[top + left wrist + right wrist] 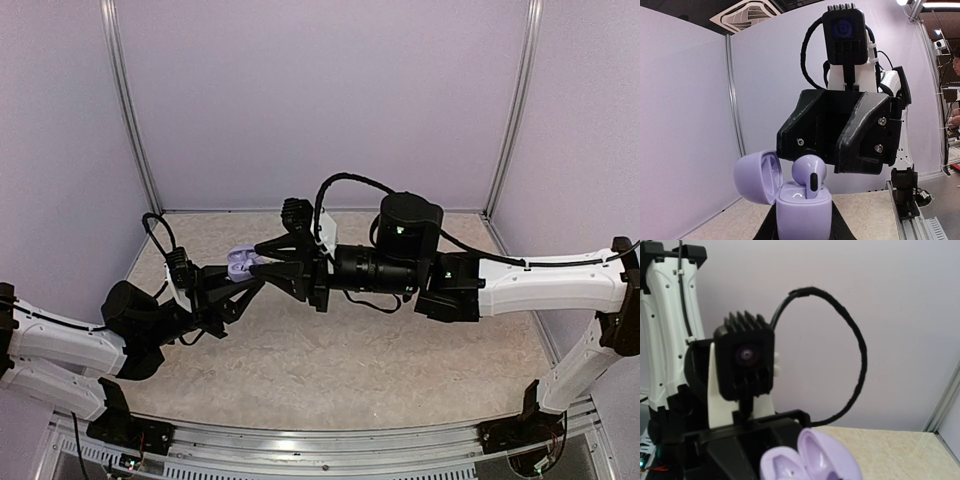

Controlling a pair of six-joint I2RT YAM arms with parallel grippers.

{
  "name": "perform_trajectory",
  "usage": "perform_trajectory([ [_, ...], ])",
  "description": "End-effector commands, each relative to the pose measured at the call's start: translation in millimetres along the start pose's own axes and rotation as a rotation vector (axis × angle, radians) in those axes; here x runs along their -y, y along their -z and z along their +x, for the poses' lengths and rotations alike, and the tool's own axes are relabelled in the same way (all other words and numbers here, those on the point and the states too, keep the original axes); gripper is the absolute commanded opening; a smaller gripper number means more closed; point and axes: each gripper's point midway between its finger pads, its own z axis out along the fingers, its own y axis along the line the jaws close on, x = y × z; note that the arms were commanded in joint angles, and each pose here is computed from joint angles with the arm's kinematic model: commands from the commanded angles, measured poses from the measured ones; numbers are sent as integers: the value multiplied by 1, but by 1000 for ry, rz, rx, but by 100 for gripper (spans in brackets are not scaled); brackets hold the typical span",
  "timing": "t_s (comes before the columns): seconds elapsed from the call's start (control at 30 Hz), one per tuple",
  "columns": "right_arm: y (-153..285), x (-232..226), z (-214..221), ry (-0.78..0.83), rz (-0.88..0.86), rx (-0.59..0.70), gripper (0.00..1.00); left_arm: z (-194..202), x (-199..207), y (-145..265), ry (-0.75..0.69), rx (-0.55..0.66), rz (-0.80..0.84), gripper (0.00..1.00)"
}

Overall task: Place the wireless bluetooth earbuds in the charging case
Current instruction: Insert the left earbud into the left side groove of the charging case, then adjust the left earbud in the left side groove of the charging case.

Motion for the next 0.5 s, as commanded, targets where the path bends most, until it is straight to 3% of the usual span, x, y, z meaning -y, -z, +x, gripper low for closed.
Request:
perform_trajectory([
  [0.0, 9, 5, -10, 11, 44, -1, 30, -10, 2, 3, -11, 30, 8, 5],
  [0.47, 4, -3, 1, 8, -6, -47, 17, -7, 2, 2, -13, 20, 12, 5],
])
